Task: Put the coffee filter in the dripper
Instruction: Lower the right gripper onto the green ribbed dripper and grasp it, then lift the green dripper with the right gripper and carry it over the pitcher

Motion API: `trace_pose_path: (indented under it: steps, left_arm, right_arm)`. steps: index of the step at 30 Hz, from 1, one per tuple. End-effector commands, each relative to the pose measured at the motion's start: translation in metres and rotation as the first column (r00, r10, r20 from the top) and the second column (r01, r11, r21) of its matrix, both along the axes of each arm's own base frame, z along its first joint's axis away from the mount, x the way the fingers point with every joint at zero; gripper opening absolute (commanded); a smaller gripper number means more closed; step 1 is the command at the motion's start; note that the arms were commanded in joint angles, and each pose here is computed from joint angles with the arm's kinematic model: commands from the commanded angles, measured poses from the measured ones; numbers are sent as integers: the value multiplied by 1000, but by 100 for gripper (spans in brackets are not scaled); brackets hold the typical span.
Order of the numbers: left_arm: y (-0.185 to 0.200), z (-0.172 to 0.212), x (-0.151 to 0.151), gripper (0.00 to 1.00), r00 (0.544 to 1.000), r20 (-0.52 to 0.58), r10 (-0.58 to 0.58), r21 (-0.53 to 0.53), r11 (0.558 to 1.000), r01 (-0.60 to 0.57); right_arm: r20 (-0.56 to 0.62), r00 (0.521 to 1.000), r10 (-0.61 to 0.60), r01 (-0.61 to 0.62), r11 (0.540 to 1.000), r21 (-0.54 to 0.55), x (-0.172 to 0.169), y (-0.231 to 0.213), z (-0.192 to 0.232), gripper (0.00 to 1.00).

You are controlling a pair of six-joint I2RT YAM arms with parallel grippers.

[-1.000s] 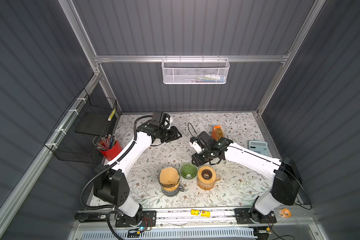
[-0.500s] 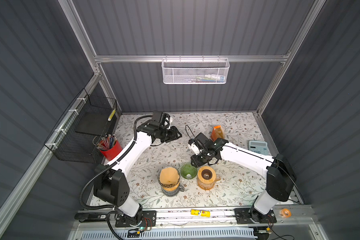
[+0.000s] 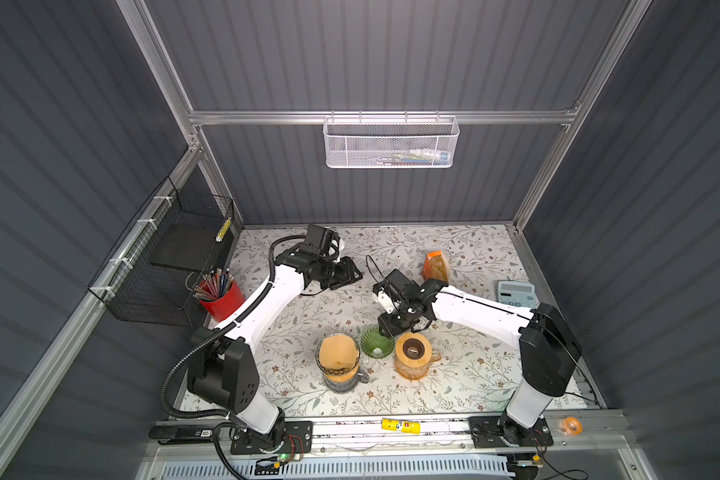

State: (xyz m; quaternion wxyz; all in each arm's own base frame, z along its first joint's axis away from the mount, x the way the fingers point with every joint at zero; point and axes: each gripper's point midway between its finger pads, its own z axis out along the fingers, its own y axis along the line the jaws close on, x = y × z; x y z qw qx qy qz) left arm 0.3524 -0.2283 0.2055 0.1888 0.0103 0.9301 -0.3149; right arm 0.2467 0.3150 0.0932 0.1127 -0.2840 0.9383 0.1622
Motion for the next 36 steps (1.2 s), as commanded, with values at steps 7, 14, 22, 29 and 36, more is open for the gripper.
trace_pose_path:
  steps: [7, 14, 22, 29, 36]
  left_arm:
    - [6, -4, -2, 43, 1000, -9, 4, 18, 1000, -4]
    - [7, -3, -3, 43, 1000, -5, 5, 21, 1000, -5]
    - [8, -2, -3, 43, 1000, -6, 8, 23, 1000, -8]
    - [8, -1, -4, 43, 1000, -4, 10, 22, 1000, -10]
    - [10, 1, -4, 42, 1000, 4, 16, 27, 1000, -16]
  right_arm:
    - [-40, 999, 18, -18, 1000, -22, -8, 2, -16, 41]
    - [-48, 999, 16, -17, 999, -28, -8, 3, -22, 36]
    - [-52, 999, 14, -15, 999, -33, -9, 3, -26, 23]
    - [-50, 999, 8, -10, 1000, -30, -8, 4, -26, 15]
    - [-41, 999, 0, -1, 1000, -21, -6, 6, -22, 0]
